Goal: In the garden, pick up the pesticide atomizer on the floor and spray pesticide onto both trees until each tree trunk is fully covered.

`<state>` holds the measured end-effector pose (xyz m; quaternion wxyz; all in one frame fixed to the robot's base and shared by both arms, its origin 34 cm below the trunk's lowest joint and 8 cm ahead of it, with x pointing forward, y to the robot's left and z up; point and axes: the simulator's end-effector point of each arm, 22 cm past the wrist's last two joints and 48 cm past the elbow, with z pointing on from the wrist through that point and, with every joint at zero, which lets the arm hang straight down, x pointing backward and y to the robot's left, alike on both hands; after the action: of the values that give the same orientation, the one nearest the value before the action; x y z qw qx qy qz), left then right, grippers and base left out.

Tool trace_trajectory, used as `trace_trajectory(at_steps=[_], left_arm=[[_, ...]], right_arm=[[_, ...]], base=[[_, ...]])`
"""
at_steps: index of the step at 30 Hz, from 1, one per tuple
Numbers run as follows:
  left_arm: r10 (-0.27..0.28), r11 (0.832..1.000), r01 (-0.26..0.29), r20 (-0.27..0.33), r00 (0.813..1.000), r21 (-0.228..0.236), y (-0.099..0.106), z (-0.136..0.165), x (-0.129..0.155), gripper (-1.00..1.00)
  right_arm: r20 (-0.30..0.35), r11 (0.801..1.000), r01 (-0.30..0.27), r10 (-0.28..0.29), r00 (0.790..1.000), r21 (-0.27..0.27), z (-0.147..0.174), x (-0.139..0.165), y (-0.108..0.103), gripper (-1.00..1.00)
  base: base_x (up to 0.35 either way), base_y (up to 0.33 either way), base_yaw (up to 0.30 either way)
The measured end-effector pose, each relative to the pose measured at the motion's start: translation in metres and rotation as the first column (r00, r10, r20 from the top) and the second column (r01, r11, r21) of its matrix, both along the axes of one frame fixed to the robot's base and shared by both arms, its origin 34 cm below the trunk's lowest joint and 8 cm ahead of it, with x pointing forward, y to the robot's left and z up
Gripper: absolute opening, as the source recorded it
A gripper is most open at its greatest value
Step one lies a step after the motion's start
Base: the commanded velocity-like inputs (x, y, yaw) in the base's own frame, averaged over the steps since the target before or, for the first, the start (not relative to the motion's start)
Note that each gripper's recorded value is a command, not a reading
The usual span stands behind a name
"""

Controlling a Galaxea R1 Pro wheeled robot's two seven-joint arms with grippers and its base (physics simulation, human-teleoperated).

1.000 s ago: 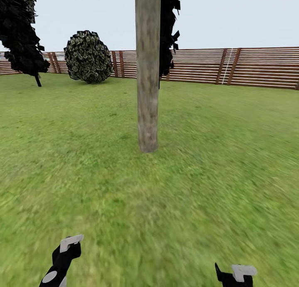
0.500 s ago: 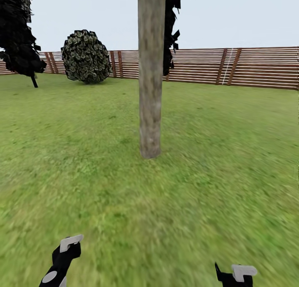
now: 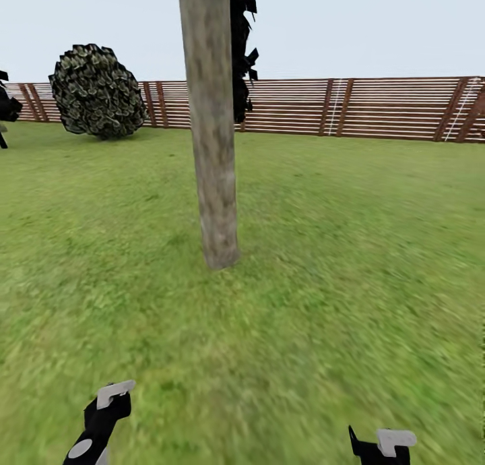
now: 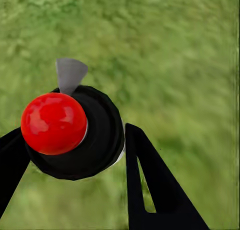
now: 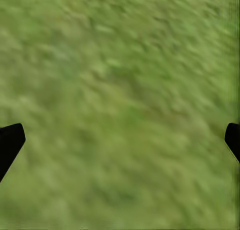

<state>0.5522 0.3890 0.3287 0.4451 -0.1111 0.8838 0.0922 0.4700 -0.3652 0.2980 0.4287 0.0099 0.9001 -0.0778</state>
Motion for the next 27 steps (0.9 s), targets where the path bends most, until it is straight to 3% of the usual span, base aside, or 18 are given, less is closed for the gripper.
trace_trajectory(at_steps=[6, 11, 16, 24, 27], left_arm=[[0.000, 1.000, 0.000, -0.004, 1.000, 0.005, -0.001, -0.001, -0.001, -1.00], [0.006, 1.000, -0.006, -0.016, 1.000, -0.005, -0.003, -0.006, -0.006, -1.00], [-0.007, 1.000, 0.007, -0.019, 1.000, -0.006, -0.008, -0.008, -0.006, -1.00], [-0.016, 1.000, 0.016, -0.009, 1.000, 0.000, -0.008, -0.004, -0.002, -1.00], [-0.079, 0.996, 0.080, -0.029, 0.996, 0.029, -0.018, -0.007, -0.002, -1.00]], right_arm=[[0.000, 1.000, 0.000, 0.000, 1.000, 0.001, 0.000, 0.000, 0.001, 1.00], [-0.003, 1.000, 0.002, -0.002, 1.000, 0.000, -0.001, -0.002, 0.000, 1.00], [-0.037, 1.000, 0.016, -0.016, 0.999, 0.001, -0.011, -0.015, -0.002, 1.00], [-0.040, 1.000, 0.022, -0.021, 0.999, 0.002, -0.012, -0.016, -0.004, 1.00], [-0.040, 1.000, 0.019, -0.019, 0.999, 0.001, -0.012, -0.016, -0.004, 1.00]], base=[[0.341, 0.000, -0.267], [0.339, 0.096, -0.027], [0.338, 0.121, 0.160], [0.266, 0.150, 0.154], [0.040, 0.025, 0.010]])
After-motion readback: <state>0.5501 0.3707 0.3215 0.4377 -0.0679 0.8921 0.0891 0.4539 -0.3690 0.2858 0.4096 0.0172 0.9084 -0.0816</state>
